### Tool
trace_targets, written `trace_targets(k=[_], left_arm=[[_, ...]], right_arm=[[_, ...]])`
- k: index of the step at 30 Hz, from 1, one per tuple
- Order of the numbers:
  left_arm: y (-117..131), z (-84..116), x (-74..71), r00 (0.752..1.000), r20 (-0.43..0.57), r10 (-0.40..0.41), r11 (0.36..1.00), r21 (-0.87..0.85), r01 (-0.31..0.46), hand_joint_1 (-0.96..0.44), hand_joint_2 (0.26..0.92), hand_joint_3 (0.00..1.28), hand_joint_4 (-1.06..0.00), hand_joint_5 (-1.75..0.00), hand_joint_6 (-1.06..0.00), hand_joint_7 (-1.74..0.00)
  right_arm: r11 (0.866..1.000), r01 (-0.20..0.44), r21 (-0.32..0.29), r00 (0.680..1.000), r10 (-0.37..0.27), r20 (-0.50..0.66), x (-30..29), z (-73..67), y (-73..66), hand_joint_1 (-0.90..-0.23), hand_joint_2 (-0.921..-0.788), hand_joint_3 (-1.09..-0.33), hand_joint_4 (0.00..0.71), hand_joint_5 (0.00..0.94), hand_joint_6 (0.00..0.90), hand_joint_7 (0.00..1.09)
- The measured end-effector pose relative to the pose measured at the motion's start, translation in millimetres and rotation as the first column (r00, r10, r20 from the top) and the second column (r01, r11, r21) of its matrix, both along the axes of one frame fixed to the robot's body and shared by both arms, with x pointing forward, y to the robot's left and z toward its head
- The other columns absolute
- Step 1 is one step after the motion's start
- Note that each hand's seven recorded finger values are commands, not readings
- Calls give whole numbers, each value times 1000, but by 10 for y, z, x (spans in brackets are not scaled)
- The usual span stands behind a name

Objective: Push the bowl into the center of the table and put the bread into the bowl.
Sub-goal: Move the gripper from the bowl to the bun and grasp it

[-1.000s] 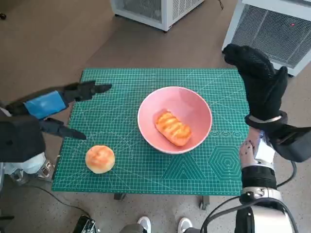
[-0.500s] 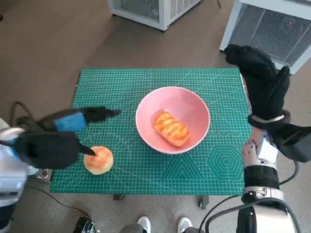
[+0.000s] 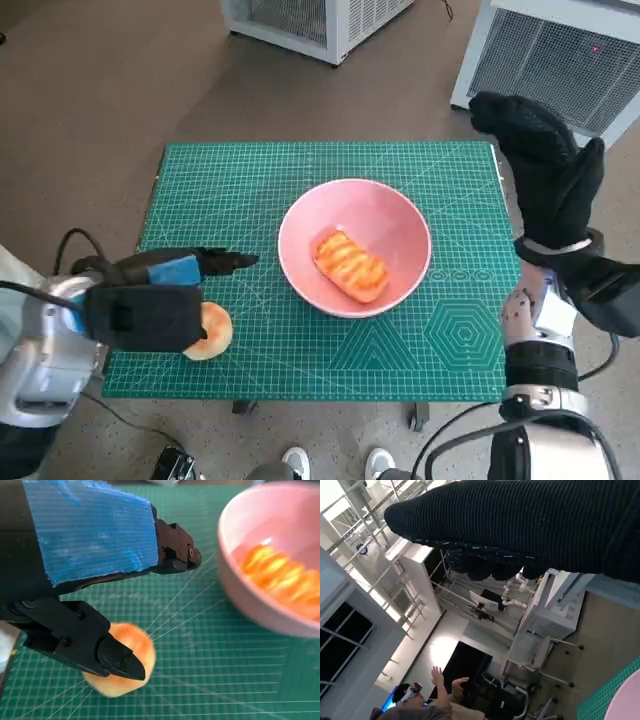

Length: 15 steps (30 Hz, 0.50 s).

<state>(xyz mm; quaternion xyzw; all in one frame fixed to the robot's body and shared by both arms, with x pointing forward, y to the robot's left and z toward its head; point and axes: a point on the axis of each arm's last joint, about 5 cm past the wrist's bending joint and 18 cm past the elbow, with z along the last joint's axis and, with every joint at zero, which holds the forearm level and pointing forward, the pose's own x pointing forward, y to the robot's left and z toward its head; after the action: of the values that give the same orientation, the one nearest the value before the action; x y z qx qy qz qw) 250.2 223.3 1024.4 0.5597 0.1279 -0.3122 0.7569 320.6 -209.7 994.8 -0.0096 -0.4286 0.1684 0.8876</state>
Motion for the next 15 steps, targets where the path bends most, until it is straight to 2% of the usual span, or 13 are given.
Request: trace_targets(k=[15], left_arm=[[-10,-141,-27,994,-76,74,994,80,-68,-205,744,1,-176,0,-285,0]], right_arm=[[1000,8,-8,1000,-7,10,-5,10,-16,-670,-921,-640,210,0,305,50]])
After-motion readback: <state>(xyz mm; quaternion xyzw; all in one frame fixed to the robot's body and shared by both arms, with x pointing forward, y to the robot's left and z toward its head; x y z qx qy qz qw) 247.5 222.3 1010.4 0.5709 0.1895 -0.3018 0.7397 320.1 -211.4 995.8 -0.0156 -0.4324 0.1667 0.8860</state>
